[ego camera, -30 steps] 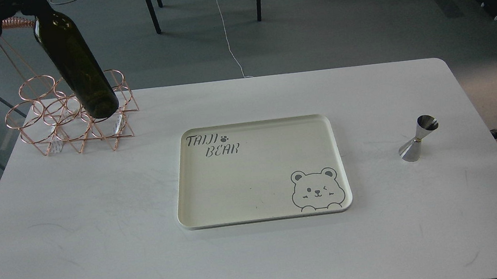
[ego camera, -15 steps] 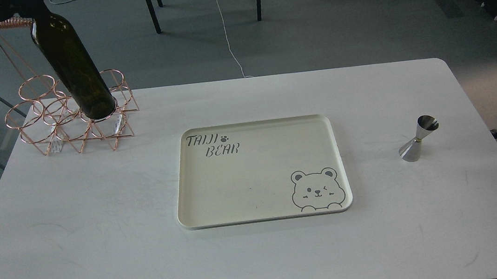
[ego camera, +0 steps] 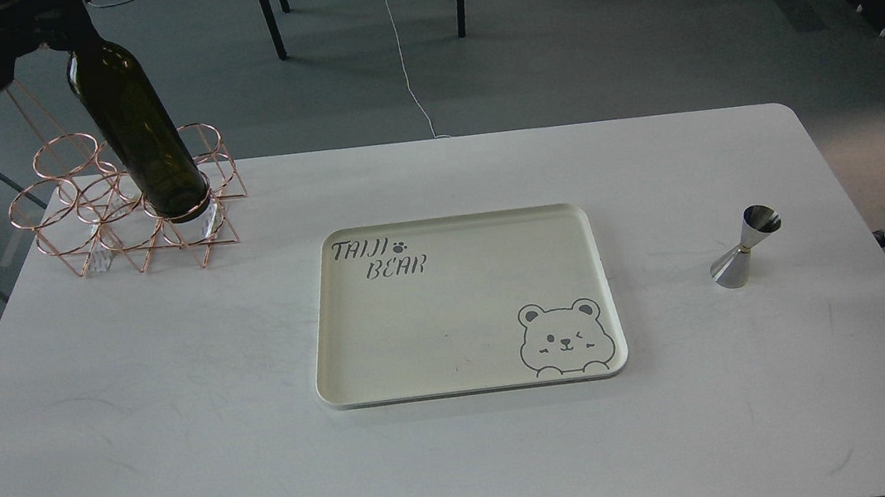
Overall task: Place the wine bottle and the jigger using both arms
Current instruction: 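Lower the bottle into a slot of the copper wire rack, then open the left gripper and withdraw it from the bottle neck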
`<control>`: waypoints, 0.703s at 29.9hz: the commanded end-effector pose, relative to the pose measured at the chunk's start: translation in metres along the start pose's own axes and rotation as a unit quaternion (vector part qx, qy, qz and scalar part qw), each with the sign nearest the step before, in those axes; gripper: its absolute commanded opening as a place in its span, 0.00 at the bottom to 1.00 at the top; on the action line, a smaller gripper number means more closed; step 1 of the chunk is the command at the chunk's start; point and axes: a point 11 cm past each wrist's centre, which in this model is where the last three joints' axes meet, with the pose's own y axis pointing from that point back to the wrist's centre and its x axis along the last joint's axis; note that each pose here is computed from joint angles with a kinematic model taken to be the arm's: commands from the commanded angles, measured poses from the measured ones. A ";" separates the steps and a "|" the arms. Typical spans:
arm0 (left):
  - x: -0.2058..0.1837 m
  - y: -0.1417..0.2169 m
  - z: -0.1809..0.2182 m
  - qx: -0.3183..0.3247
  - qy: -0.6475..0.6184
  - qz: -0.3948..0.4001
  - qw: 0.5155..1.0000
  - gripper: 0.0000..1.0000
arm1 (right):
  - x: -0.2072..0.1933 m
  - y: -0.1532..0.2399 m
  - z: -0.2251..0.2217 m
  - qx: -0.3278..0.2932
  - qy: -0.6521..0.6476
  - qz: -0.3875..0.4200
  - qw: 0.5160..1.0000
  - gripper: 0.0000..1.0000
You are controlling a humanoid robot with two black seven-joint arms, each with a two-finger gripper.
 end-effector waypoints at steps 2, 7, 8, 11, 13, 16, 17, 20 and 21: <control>-0.008 -0.002 0.002 -0.002 0.005 -0.005 1.000 0.16 | 0.000 0.000 0.000 0.000 0.000 0.000 1.000 0.97; -0.025 -0.002 0.000 0.001 0.016 -0.020 1.000 0.22 | 0.000 0.000 -0.001 0.001 0.000 0.000 1.000 0.97; -0.030 -0.001 -0.002 0.002 0.018 -0.024 1.000 0.22 | 0.000 0.000 0.000 0.000 0.000 0.000 1.000 0.97; -0.041 0.001 -0.006 0.007 0.021 -0.030 0.999 0.23 | 0.001 0.000 -0.001 0.000 0.000 0.000 1.000 0.97; -0.046 0.002 -0.008 0.011 0.023 -0.028 0.999 0.28 | 0.001 0.000 -0.001 0.000 0.001 0.001 1.000 0.97; -0.051 0.002 -0.008 0.011 0.025 -0.030 0.999 0.37 | 0.001 0.000 -0.001 0.000 0.001 0.001 1.000 0.97; -0.053 0.001 -0.006 0.009 0.027 -0.031 0.999 0.40 | 0.000 0.000 0.000 0.000 0.001 0.000 1.000 0.97; -0.057 -0.002 -0.007 0.012 0.031 -0.033 0.999 0.46 | 0.001 0.000 -0.001 0.000 0.001 0.000 1.000 0.97; -0.058 -0.002 -0.008 0.014 0.031 -0.033 0.999 0.49 | 0.001 0.000 -0.001 0.000 0.001 0.001 1.000 0.97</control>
